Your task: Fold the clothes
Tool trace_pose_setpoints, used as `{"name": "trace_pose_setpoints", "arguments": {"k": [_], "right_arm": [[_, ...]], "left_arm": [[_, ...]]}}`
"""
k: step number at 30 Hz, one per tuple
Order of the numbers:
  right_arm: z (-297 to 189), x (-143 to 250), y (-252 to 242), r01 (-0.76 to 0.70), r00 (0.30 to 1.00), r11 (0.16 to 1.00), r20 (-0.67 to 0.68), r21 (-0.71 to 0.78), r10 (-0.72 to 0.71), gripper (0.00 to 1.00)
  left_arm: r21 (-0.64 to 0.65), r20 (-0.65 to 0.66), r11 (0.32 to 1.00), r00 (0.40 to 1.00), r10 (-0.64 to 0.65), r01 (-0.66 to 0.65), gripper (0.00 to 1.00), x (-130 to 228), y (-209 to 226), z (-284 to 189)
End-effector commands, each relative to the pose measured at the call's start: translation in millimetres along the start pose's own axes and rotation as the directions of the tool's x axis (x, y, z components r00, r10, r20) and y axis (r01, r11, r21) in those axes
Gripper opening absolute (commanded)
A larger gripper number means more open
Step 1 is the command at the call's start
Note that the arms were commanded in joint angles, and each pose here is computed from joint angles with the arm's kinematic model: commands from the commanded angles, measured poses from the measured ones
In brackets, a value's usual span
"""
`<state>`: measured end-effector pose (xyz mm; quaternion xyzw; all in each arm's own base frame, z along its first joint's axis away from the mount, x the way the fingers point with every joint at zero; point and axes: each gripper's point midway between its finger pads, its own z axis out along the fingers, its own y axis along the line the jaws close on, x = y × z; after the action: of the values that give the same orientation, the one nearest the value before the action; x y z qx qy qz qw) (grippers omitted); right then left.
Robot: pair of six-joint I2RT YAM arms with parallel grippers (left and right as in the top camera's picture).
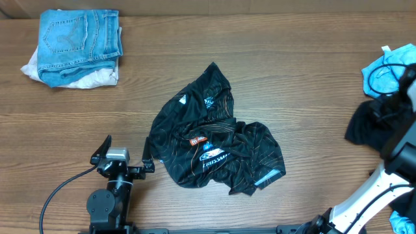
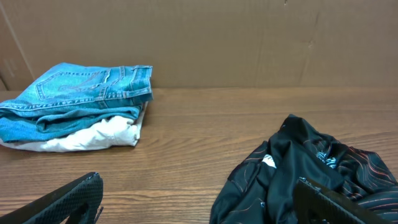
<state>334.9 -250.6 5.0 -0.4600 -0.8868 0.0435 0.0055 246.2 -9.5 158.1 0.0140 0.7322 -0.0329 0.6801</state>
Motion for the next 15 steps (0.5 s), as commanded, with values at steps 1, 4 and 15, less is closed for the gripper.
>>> {"name": "trace_pose_setpoints", "arguments": {"k": [1,4,15], "right_arm": [[-18.0,-30.7,-30.2,-0.088,0.992,0.996,0.088,0.013,0.087,0.22],[-48.9,-48.8,-28.7,-0.106,0.987,0.992,0.111,-0.066,0.113,0.32],[-257.7,-29.9,70.1,0.165,0.965,0.837,0.259,-0.522,-0.029,0.67]], "left_arm": [[0.0,0.005,1.0,1.0,0.012,-0.012,1.0,-0.1,0.4,-0.4],[0.0,0.005,1.0,1.0,0.012,-0.012,1.0,-0.1,0.5,-0.4],[0.0,0.005,1.0,1.0,0.012,-0.012,1.0,-0.1,0.5,-0.4]]}}
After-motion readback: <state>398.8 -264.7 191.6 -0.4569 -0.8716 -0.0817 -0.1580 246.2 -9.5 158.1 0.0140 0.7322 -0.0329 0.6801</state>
